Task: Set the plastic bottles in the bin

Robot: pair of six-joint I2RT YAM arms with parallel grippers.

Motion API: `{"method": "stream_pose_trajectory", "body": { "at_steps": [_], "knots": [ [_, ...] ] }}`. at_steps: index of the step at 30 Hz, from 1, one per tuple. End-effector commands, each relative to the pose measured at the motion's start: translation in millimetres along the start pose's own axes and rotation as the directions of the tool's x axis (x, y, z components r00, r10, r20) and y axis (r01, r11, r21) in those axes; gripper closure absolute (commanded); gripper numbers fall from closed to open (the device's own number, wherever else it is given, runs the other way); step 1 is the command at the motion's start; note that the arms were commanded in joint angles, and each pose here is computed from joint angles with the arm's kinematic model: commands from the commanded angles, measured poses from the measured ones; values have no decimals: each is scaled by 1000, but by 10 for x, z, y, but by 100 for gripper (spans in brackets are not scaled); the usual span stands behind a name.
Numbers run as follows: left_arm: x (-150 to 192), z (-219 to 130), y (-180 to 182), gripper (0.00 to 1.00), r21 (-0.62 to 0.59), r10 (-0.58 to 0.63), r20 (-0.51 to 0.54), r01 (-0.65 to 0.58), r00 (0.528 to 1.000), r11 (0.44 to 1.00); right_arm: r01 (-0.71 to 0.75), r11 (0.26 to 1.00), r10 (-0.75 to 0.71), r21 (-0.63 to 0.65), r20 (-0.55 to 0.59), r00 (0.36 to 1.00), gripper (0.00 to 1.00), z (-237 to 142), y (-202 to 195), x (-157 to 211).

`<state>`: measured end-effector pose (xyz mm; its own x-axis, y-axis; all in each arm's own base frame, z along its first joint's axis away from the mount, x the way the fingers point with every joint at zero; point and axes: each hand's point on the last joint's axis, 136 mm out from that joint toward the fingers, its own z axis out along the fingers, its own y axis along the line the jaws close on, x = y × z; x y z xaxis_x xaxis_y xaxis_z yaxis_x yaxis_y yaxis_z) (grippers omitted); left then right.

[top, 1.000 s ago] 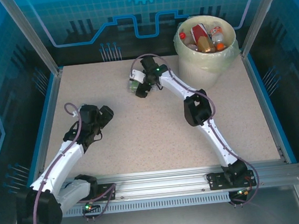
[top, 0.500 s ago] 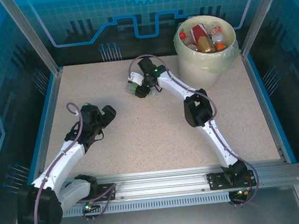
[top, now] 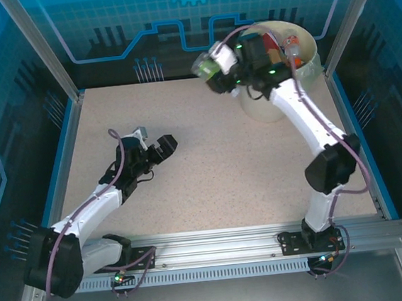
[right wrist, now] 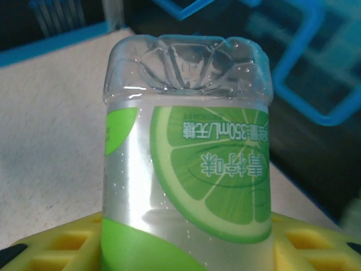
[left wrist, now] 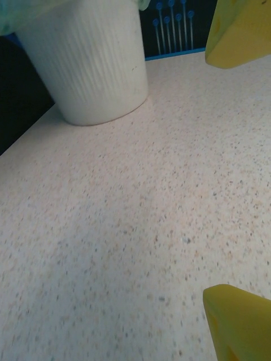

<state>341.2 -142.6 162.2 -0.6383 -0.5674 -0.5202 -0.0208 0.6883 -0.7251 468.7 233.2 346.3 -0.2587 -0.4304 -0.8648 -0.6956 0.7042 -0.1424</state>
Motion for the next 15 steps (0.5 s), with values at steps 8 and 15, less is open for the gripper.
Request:
{"method": "stream_pose_trajectory", "body": {
  "at_steps": [8, 15],
  "knots": [
    [-63, 103, -274, 1, 75, 24, 11, -25, 1000, 997, -174, 951, 163, 256, 62, 985, 47, -401, -1229, 28],
    [-55, 37, -233, 1, 52, 25, 21, -26, 999, 998, -156, 927, 179, 341, -38, 983, 46, -46, -1652, 249]
  ]
}}
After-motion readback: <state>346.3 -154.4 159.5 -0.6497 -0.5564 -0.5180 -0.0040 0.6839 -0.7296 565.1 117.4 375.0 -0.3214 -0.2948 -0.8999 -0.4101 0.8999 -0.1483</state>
